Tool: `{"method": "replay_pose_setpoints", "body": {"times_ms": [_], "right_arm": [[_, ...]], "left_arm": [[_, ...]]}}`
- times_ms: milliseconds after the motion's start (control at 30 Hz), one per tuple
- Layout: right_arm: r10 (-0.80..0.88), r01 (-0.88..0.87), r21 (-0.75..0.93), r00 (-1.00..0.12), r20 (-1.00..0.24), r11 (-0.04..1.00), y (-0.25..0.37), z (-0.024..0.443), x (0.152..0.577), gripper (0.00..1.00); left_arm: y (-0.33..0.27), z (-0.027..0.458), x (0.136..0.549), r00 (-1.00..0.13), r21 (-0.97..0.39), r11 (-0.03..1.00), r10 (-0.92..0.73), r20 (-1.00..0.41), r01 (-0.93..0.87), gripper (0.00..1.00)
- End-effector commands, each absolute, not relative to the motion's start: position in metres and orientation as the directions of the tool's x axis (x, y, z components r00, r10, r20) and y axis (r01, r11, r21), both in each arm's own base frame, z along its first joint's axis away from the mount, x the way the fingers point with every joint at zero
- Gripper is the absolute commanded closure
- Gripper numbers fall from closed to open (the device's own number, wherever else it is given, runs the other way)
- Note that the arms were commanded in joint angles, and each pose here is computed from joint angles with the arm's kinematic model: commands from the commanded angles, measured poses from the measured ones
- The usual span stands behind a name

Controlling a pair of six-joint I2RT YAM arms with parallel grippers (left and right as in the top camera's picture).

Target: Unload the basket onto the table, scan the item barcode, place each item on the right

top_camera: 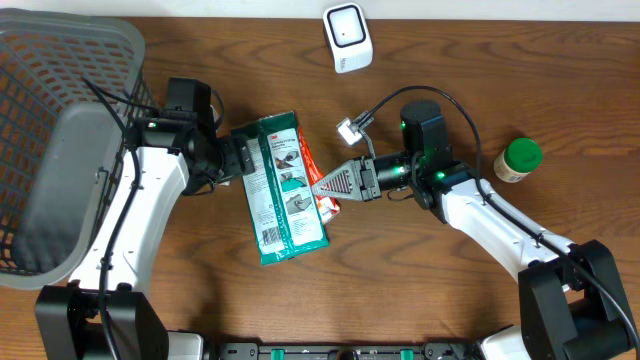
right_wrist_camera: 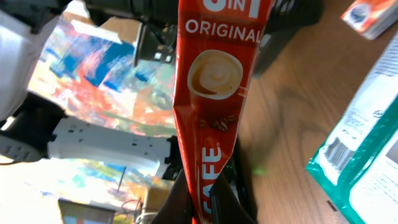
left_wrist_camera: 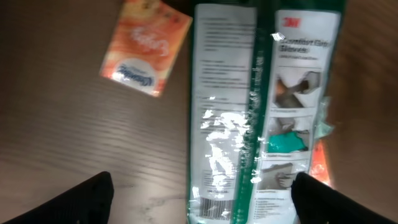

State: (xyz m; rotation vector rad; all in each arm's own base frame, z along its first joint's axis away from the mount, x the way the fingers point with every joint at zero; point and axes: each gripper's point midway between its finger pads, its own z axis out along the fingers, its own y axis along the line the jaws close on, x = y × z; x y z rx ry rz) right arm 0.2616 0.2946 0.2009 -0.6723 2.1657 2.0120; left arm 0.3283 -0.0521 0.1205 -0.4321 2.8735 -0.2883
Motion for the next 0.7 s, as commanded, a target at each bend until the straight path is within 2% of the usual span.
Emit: {"method": "replay_pose_setpoints", "body": {"times_ms": [0, 67, 133, 333, 400, 667], "right_arm": [[-0.277, -0.406, 0.913, -0.873, -0.401, -0.041, 0.291, 0.209, 0.253, 0.99], [-0.267, -0.406, 0.913, -0.876, -0.401, -0.040, 0.287, 0.210, 0.257, 0.99], [-0.258, -0.402, 0.914, -0.879, -0.400, -0.047, 0.280, 0.212, 0.260, 0.99], [-0.221, -0.425, 0.904, -0.878, -0.425, -0.052, 0.271, 0.220, 0.273, 0.99], [-0.213, -0.435, 0.898, -0.873, -0.438, -0.061, 0.272, 0.227, 0.276, 0.99], [-0.200, -0.493, 0.863, -0.840, -0.505, -0.109, 0.285, 0.256, 0.275, 0.99]], "left_arm": [[-0.106, 0.138, 0.332, -0.965, -0.502, 0.858, -0.211, -0.153, -0.108, 0.09], [-0.157, 0.180, 0.324, -0.972, -0.753, 0.637, -0.029, -0.235, 0.164, 0.15], [-0.178, 0.214, 0.317, -0.955, -0.855, 0.439, 0.020, -0.297, 0.275, 0.18], [-0.194, 0.278, 0.301, -0.916, -0.915, 0.060, 0.057, -0.396, 0.399, 0.19], [-0.194, 0.285, 0.301, -0.903, -0.904, 0.023, 0.060, -0.425, 0.427, 0.19], [-0.195, 0.282, 0.304, -0.894, -0.893, 0.042, 0.059, -0.445, 0.448, 0.20]]}}
